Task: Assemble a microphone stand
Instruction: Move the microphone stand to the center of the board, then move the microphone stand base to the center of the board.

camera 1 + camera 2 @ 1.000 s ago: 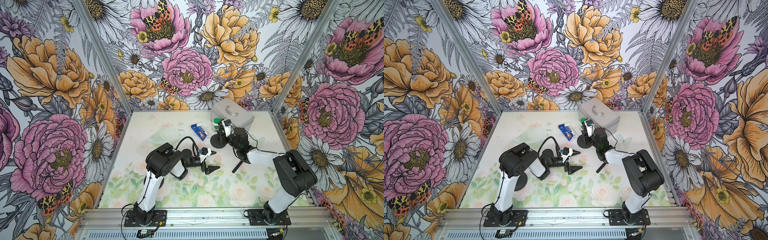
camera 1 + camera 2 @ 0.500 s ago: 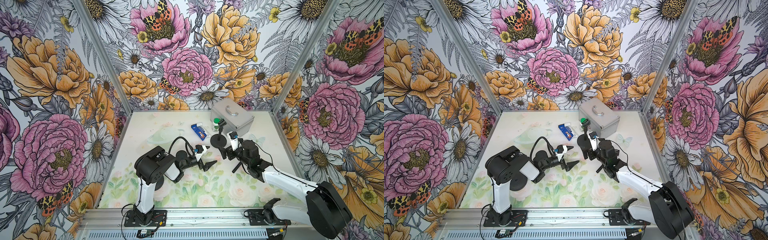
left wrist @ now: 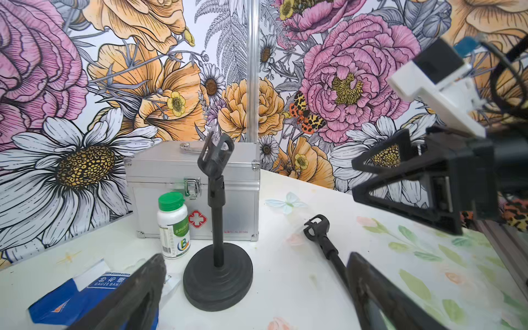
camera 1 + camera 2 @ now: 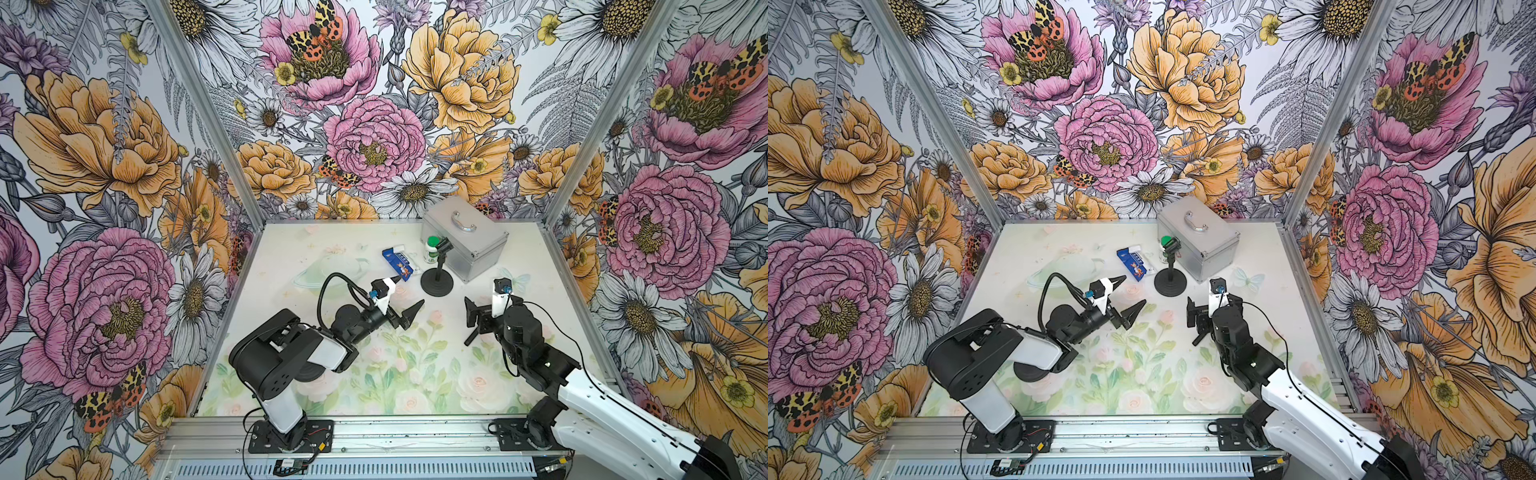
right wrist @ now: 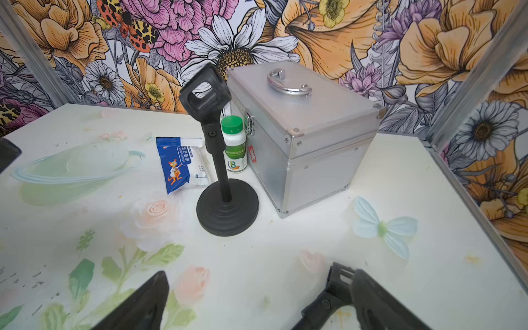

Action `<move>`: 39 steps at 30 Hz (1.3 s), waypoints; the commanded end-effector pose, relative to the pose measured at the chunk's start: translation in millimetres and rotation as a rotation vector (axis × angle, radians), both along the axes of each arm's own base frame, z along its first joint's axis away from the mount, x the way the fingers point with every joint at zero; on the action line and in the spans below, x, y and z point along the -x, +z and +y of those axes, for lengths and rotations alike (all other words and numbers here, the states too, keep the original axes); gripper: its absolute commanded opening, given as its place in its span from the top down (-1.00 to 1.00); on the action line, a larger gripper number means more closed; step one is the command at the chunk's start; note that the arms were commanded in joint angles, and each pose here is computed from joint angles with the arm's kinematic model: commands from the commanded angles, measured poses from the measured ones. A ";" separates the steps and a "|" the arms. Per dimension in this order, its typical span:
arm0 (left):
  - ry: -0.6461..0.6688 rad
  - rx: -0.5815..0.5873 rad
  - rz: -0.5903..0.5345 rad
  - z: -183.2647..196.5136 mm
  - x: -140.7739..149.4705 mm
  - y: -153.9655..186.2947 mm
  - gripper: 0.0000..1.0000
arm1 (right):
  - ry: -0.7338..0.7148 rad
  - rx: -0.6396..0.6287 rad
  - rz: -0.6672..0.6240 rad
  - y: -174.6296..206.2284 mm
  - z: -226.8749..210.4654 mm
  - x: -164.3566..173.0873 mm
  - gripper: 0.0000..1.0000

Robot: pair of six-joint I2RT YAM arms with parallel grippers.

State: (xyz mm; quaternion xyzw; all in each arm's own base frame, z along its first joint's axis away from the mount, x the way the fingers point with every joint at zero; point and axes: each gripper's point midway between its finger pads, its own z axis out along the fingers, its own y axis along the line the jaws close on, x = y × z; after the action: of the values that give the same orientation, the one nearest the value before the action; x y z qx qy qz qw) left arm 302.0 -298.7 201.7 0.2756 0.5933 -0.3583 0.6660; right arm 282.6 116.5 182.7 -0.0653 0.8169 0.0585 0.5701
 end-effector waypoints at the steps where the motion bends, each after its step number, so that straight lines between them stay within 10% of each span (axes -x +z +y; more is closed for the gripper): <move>1: 0.076 0.056 0.100 9.9 -7.9 16.8 -0.97 | -0.122 -0.052 0.046 -16.4 -20.3 3.6 -1.00; 11: 0.847 -0.206 0.916 130.5 -26.1 -7.3 -0.97 | -0.183 0.011 0.150 -50.2 -31.4 -0.3 -1.00; 19: 0.973 0.144 1.561 219.1 64.4 -90.2 -0.97 | -0.224 0.052 0.256 -78.6 -36.9 0.1 -1.00; 25: 1.152 0.086 1.465 268.5 103.4 -65.5 -0.97 | -0.254 0.062 0.285 -87.5 -40.8 -2.2 -1.00; 31: 1.178 -0.147 1.638 271.3 120.7 -100.7 -0.97 | -0.242 0.067 0.305 -92.0 -38.5 -2.6 -1.00; 39: 1.197 -0.348 1.587 278.9 83.8 -111.4 -0.97 | -0.220 0.069 0.312 -94.7 -34.3 -3.5 -0.99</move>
State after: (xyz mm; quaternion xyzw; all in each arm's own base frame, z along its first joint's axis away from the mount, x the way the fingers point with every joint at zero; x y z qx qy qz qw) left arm 197.0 -22.3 80.1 -0.3256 0.9419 0.0397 0.0728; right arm 278.7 78.3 79.4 0.0080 0.9027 -0.0307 0.4291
